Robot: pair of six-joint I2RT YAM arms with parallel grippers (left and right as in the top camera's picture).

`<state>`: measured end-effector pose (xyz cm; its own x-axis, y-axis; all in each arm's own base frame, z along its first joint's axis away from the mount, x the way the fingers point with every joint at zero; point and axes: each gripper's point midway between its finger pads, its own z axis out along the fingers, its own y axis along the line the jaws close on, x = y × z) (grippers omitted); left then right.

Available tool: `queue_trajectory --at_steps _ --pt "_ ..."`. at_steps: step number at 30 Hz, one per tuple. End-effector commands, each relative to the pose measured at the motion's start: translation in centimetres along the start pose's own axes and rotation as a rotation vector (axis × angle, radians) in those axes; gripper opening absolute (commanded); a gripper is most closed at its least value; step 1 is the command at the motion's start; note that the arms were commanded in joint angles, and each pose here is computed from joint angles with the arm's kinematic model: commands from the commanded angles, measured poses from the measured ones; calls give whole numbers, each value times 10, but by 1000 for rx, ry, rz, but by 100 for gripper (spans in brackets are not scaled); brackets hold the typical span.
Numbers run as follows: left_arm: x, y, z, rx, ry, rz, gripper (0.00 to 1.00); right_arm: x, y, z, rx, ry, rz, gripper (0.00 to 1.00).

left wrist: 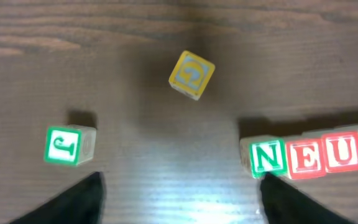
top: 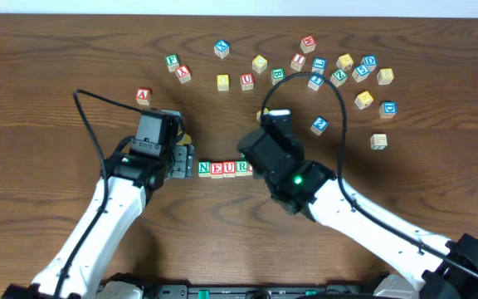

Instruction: Spell out NEURIPS

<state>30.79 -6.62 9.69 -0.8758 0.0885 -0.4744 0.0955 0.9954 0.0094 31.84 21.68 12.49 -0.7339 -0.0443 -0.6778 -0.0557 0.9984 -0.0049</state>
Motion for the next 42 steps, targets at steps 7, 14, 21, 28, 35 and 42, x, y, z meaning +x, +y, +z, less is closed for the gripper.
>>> queue_trajectory --at_steps 7,14,21,28,35,42 --pt "-2 -17 53 58 63 7 22 -16 -39 15 103 -10 88 1" --pt "-5 -25 61 100 57 5 8 -12 -43 16 117 7 80 1" --pt "-10 -39 60 178 41 5 8 -7 -43 21 127 24 70 1" --pt "-8 -48 61 189 44 28 8 -1 -43 27 138 42 60 1" --pt "-2 -60 72 201 63 57 8 0 -43 28 140 44 59 1" --pt "-2 -61 72 198 63 37 7 0 -43 28 140 44 59 1"
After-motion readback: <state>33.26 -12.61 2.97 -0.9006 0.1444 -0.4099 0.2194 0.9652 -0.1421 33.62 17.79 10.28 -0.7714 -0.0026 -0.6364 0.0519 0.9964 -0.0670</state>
